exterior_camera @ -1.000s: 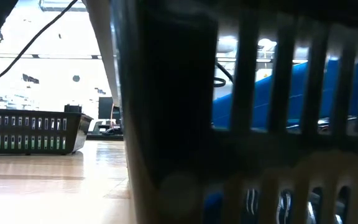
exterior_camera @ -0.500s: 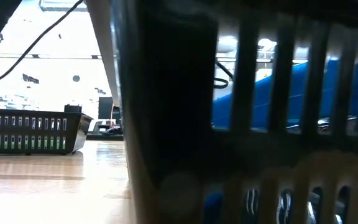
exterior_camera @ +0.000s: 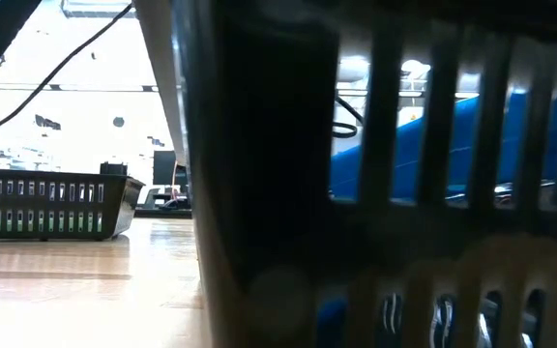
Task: Pick & Place School Supplies
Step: Put the green eraser into the left black bin
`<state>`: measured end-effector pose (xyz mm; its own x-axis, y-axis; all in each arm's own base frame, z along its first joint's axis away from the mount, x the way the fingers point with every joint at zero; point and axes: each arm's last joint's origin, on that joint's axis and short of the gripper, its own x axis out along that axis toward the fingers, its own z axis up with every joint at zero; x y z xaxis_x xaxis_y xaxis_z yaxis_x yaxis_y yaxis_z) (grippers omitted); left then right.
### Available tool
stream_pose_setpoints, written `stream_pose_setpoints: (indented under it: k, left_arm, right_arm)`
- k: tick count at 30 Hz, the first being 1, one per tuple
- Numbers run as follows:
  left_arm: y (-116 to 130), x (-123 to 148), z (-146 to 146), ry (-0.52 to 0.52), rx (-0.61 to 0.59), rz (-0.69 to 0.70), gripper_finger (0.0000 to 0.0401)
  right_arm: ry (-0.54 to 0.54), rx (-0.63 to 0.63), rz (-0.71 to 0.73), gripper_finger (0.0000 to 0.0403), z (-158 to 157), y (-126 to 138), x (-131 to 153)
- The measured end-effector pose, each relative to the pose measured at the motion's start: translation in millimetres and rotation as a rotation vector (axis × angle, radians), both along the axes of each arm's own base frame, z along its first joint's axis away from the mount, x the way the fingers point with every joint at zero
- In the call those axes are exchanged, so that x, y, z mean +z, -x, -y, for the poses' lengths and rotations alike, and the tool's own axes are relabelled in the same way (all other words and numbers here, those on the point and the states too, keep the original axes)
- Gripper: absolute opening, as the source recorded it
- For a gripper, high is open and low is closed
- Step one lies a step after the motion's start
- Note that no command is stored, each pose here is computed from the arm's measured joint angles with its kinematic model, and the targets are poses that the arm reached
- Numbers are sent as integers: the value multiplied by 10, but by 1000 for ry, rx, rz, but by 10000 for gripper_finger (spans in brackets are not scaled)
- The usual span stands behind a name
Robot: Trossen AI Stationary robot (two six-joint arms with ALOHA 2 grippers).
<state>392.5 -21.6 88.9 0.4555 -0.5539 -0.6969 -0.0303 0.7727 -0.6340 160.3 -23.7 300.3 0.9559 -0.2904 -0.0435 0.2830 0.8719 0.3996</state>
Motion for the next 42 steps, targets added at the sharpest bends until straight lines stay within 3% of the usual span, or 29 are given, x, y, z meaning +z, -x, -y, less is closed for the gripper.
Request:
stream_pose_setpoints:
  k: [5, 8, 12, 16, 21, 24, 27, 33, 42]
  left_arm:
    - [-34, 62, -231, -13, 61, 44, 2]
    - [21, 161, -346, -16, 37, 62, 2]
    - [50, 582, -461, -55, 13, 208, 12]
    - [140, 896, -488, -73, 5, 273, 61]
    - [277, 1211, -387, -170, -67, 343, 160]
    - [364, 1211, -287, -277, -139, 310, 213]
    - [419, 1163, -157, -353, -226, 268, 238]
    - [417, 1089, 83, -445, -360, 293, 231]
    - [351, 934, 161, -475, -388, 280, 218]
  right_arm:
    - [0, 0, -2, 82, 0, 0, -2]
    - [0, 0, -2, 82, 0, 0, -2]
    - [0, 0, -2, 82, 0, 0, -1]
    - [0, 0, -1, 82, 0, 0, 0]
    - [1, 0, 5, 82, 0, 0, 6]
    - [1, 0, 9, 82, 0, 0, 9]
    - [3, -1, 33, 82, 0, -1, 32]
    - [-6, -3, 58, 82, 2, 0, 54]
    - [-43, -17, 71, 82, 21, 2, 54]
